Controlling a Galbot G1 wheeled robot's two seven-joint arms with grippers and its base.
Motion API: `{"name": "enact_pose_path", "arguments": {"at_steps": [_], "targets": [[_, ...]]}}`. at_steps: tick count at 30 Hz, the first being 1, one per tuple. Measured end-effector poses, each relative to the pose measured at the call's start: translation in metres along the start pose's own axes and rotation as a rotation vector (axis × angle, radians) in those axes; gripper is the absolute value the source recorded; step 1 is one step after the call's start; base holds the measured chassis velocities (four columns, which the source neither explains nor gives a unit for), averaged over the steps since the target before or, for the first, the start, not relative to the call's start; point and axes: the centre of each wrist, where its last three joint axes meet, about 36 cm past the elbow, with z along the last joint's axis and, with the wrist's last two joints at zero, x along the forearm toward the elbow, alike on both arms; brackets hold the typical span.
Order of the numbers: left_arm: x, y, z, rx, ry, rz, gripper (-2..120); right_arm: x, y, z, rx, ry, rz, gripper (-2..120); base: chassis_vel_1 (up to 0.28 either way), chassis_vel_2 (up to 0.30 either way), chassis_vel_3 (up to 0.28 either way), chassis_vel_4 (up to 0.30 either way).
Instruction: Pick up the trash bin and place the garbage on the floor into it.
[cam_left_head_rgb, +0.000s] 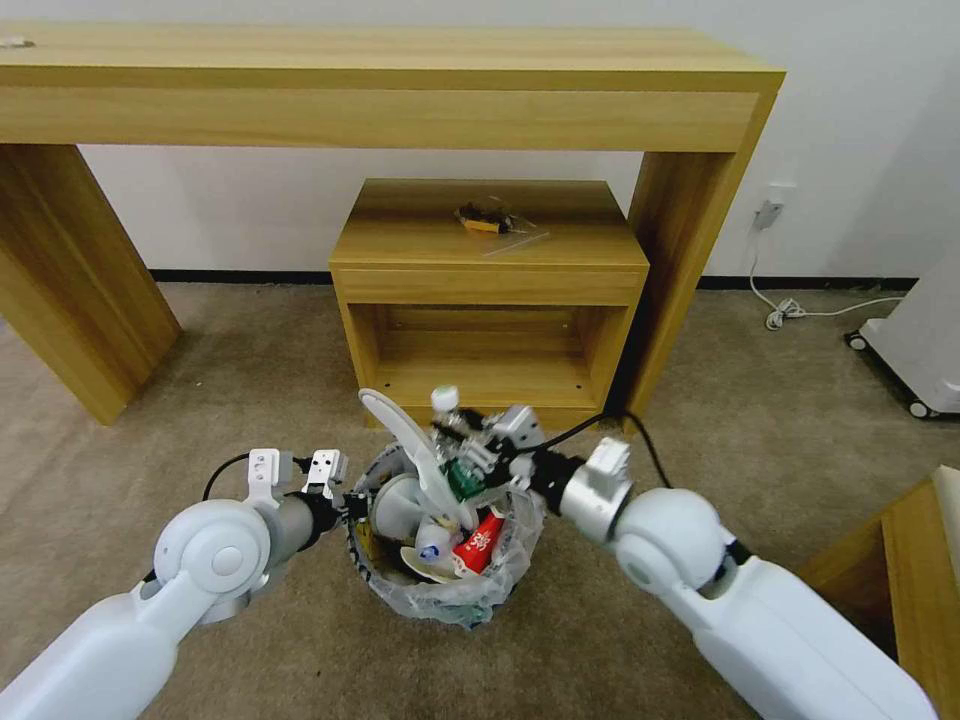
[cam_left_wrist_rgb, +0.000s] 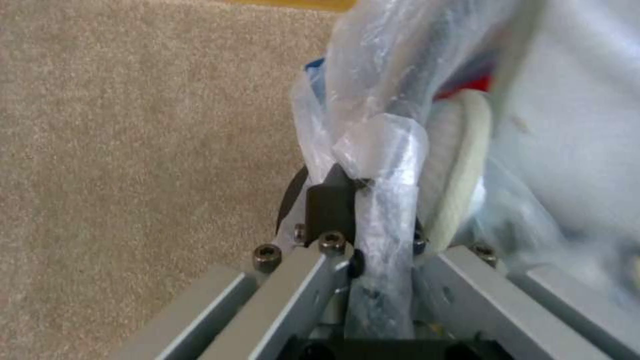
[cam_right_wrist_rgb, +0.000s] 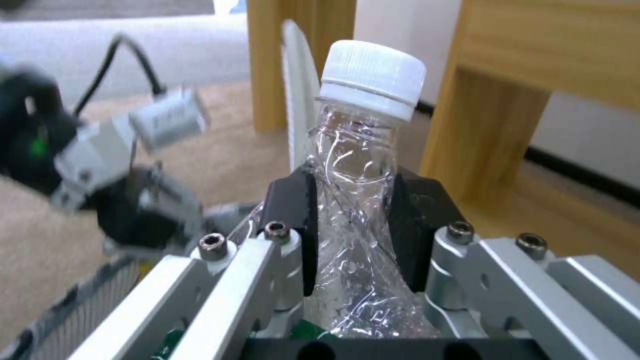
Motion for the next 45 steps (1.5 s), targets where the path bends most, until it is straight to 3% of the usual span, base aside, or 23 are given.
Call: {"name": "enact_pose_path", "arguments": {"at_steps": [5,22,42,45], "targets": [[0.001,0.0,-0.002,0.004,-0.004,0.004,0,-0.012,0.001,0.021,0.001,0.037,-0.014,22,0.0,0.0,0.0,0.0],[0.003,0.0,-0.011,0.012,-0.015,0.013,0,-0.017,0.003,0.042,0.056,0.086,0.002,22,0.0,0.0,0.0,0.0],[0.005,0.003,-0.009,0.015,-0.018,0.002,0,-0.006,-0.002,0.023,0.048,0.037,0.073,96,0.0,0.0,0.0,0.0],[0.006,0.004,-0.008,0.017,-0.016,-0.003,0,-0.004,-0.004,0.018,0.046,0.025,0.084,99,0.0,0.0,0.0,0.0]]}}
